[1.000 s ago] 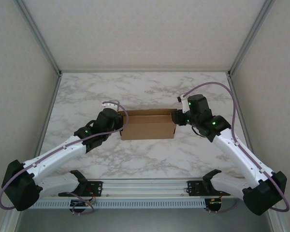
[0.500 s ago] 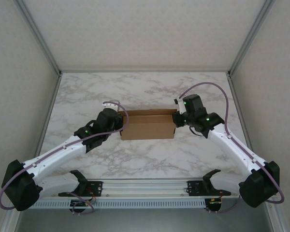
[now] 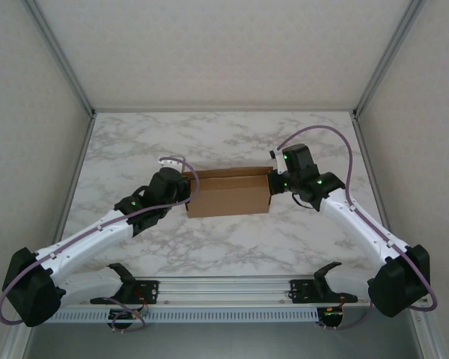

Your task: Fold the paper box

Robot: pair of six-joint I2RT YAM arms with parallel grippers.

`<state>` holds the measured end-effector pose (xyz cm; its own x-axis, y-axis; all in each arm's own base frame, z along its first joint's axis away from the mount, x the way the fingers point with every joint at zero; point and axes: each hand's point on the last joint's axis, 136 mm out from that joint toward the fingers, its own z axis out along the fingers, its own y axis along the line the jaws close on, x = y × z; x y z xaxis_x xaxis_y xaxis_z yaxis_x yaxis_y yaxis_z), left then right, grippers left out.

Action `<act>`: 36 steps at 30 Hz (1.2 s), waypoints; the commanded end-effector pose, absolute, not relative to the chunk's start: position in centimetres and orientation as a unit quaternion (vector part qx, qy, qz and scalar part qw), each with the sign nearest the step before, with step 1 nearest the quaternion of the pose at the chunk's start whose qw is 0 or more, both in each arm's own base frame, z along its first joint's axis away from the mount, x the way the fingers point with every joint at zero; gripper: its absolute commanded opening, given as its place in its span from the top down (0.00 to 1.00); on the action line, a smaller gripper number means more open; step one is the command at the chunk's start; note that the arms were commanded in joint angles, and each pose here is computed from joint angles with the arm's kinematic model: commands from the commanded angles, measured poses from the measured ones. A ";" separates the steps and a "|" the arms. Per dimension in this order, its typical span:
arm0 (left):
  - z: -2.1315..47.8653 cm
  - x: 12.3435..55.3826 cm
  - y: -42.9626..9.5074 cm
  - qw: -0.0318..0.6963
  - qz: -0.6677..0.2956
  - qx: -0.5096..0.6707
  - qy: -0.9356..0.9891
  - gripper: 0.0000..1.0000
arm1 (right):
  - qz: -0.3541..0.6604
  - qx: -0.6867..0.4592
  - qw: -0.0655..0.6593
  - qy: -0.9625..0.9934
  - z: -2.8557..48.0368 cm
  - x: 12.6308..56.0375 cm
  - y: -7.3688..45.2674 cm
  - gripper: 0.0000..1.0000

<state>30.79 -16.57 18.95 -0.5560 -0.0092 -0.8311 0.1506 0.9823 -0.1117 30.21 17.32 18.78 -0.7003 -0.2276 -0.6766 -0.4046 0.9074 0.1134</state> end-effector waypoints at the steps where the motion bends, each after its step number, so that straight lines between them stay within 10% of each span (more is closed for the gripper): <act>1: 16.3 28.9 -16.4 0.419 -0.067 0.081 0.902 1.00 | 0.090 -0.187 0.304 0.930 16.2 29.2 16.2 0.97; 36: 15.9 28.5 -17.1 0.416 -0.106 0.058 0.901 1.00 | 0.075 -0.167 0.322 0.929 13.5 27.2 15.9 0.93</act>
